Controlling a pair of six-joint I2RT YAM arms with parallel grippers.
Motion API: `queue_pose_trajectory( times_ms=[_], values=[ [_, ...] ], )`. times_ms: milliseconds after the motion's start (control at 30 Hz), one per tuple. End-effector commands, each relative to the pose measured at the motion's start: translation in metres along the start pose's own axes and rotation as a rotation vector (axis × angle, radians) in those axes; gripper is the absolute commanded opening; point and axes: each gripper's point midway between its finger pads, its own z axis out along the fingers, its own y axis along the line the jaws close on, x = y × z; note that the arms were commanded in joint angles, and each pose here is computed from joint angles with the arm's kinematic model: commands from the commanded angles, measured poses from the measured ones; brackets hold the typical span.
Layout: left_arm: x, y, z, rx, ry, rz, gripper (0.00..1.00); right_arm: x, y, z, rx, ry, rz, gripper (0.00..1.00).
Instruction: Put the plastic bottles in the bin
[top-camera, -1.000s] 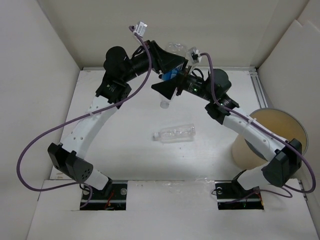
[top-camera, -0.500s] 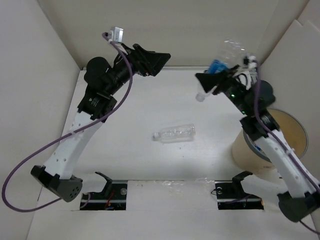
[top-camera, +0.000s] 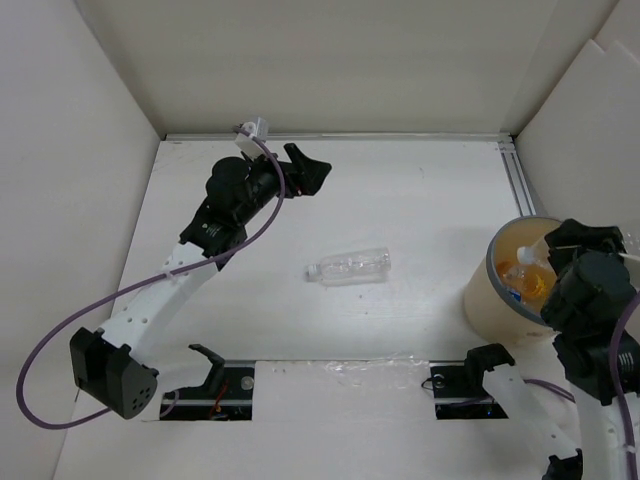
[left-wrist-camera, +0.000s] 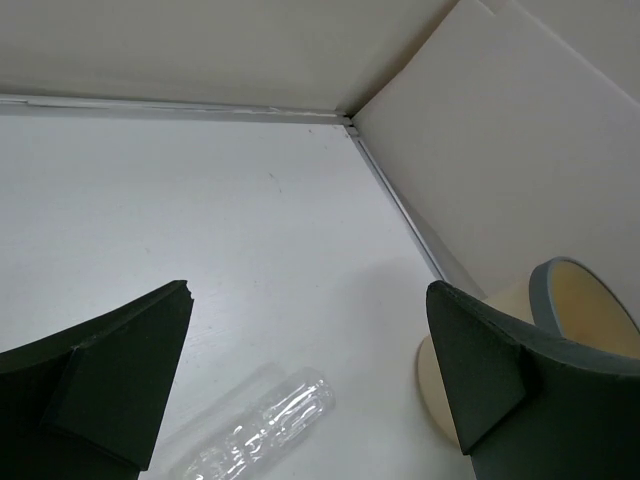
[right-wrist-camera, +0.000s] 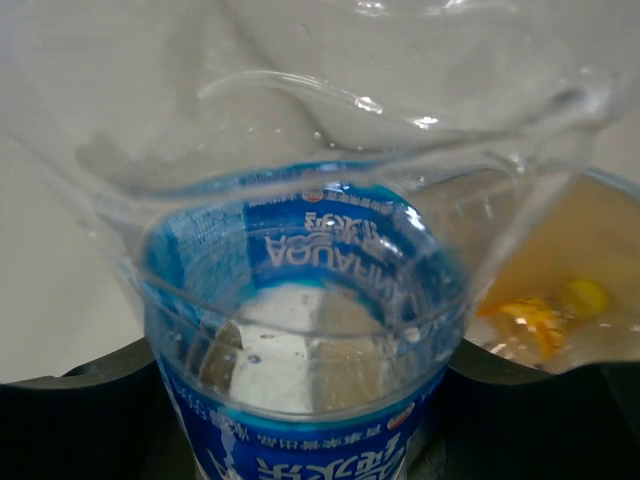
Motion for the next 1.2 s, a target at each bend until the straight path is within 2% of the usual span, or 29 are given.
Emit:
queue_pose_trajectory(
  times_ms=[0, 33, 67, 100, 133, 167, 433, 567, 700, 767, 800, 867, 900, 967, 1033, 1100, 1167],
  values=[
    [-0.021, -0.022, -0.008, 0.081, -0.072, 0.021, 1.0, -0.02, -0.05, -0.008, 0.195, -0.118, -0.015, 0.07],
    [-0.022, -0.021, -0.008, 0.073, -0.077, 0.02, 1.0, -0.022, -0.054, -0.01, 0.202, -0.126, -0.016, 0.13],
    [-0.018, -0.022, -0.008, 0.076, -0.065, 0.028, 1.0, -0.023, -0.055, -0.009, 0.217, -0.135, -0.024, 0.47],
    [-0.019, -0.021, -0.008, 0.068, -0.07, 0.027, 1.0, -0.019, -0.058, -0.007, 0.236, -0.133, -0.049, 0.73],
    [-0.016, -0.019, -0.008, 0.062, -0.059, 0.026, 1.0, -0.015, -0.058, -0.003, 0.259, -0.13, -0.082, 0.92],
    [-0.01, -0.014, -0.005, 0.048, -0.038, 0.034, 1.0, -0.013, -0.059, 0.0, 0.277, -0.129, -0.105, 1.0],
    [0.007, -0.014, -0.002, 0.046, 0.023, 0.062, 1.0, -0.001, -0.047, 0.018, 0.338, -0.111, -0.208, 1.0],
    [0.027, -0.009, 0.0, 0.033, 0.103, 0.001, 1.0, -0.008, -0.029, 0.017, 0.284, -0.079, -0.17, 1.0],
    [0.073, 0.021, 0.0, -0.184, 0.286, -0.249, 1.0, -0.008, 0.004, 0.019, 0.126, -0.025, -0.206, 1.0],
    [0.097, 0.01, -0.008, -0.154, 0.351, -0.413, 1.0, -0.006, 0.017, 0.021, 0.072, -0.006, -0.217, 1.0],
    [0.113, 0.017, -0.011, -0.198, 0.376, -0.49, 1.0, -0.006, 0.021, 0.021, 0.052, -0.001, -0.224, 1.0],
    [0.128, 0.016, -0.029, -0.211, 0.341, -0.64, 1.0, 0.0, 0.032, 0.025, 0.016, 0.023, -0.241, 1.0],
    [0.128, 0.013, -0.034, -0.247, 0.309, -0.77, 1.0, 0.006, 0.041, 0.023, -0.039, 0.055, -0.257, 1.0],
    [0.131, 0.011, -0.043, -0.303, 0.27, -0.867, 1.0, 0.019, 0.063, 0.028, -0.121, 0.098, -0.274, 1.0],
    [0.136, 0.002, -0.045, -0.317, 0.296, -0.97, 1.0, 0.038, 0.091, 0.024, -0.271, 0.169, -0.302, 1.0],
    [0.151, 0.004, -0.04, -0.36, 0.358, -1.012, 1.0, 0.055, 0.11, 0.023, -0.358, 0.225, -0.312, 1.0],
    [0.166, 0.006, -0.036, -0.397, 0.405, -1.062, 1.0, 0.076, 0.144, 0.01, -0.527, 0.309, -0.309, 1.0]
  ],
)
